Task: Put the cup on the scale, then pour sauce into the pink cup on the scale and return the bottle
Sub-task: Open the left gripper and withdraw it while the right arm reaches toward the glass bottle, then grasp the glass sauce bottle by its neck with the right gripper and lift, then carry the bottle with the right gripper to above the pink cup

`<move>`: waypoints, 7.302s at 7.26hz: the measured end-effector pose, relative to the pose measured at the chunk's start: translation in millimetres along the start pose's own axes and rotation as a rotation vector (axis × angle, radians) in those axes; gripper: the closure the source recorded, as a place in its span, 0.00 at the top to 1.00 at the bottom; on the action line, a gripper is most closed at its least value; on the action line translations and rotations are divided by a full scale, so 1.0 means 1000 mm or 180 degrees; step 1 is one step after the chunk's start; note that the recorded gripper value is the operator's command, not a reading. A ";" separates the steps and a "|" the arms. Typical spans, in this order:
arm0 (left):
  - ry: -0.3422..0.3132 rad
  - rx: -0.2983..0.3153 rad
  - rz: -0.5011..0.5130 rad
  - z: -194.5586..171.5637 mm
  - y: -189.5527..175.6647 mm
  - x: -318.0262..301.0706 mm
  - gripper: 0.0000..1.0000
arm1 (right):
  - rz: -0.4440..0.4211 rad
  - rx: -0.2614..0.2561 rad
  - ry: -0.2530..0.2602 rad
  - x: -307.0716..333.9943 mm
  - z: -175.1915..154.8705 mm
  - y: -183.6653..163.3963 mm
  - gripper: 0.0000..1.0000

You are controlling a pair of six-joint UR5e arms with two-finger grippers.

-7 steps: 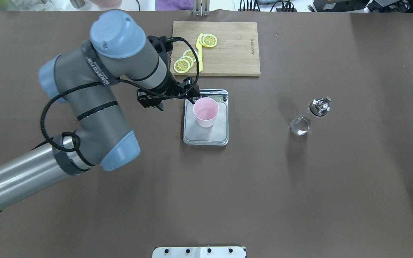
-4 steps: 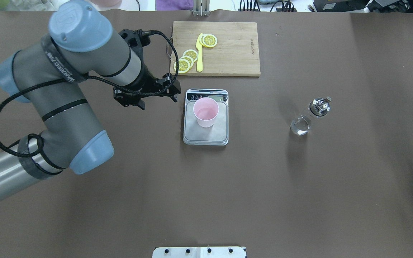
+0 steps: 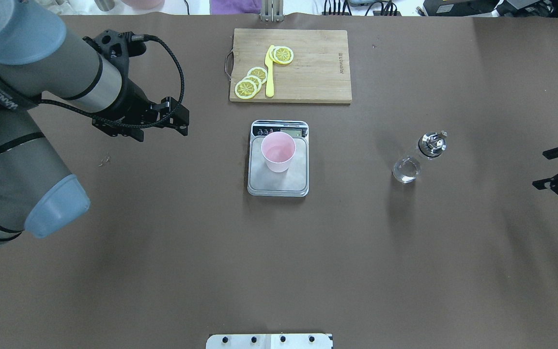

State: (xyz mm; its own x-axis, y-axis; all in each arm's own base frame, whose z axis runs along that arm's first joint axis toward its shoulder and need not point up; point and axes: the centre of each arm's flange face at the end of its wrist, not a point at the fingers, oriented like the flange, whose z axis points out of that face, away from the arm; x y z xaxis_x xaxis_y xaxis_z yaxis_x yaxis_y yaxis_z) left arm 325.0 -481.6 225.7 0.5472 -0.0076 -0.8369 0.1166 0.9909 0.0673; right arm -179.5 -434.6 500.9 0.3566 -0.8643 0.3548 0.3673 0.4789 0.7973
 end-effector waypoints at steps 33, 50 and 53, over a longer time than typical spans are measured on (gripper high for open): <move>-0.0353 0.0066 0.0138 -0.043 -0.010 -0.082 0.97 | 0.0307 0.2554 0.0029 -0.061 0.180 -0.035 0.00; -0.0900 0.0204 0.0540 -0.089 -0.069 -0.249 0.97 | -0.0157 0.0586 0.0789 -0.112 0.128 -0.239 0.00; -0.0966 0.0153 0.0426 -0.082 -0.076 -0.271 0.97 | -0.0365 0.0200 0.0805 -0.134 0.137 -0.284 0.00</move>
State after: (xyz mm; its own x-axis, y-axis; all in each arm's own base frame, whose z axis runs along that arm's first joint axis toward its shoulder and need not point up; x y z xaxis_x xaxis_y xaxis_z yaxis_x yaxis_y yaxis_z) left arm 99.6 -543.7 403.2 0.7814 0.0753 -0.6195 0.0622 0.9784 0.1973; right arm -449.1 -476.0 293.4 0.5217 -0.8426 0.1338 0.3665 0.3629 0.8567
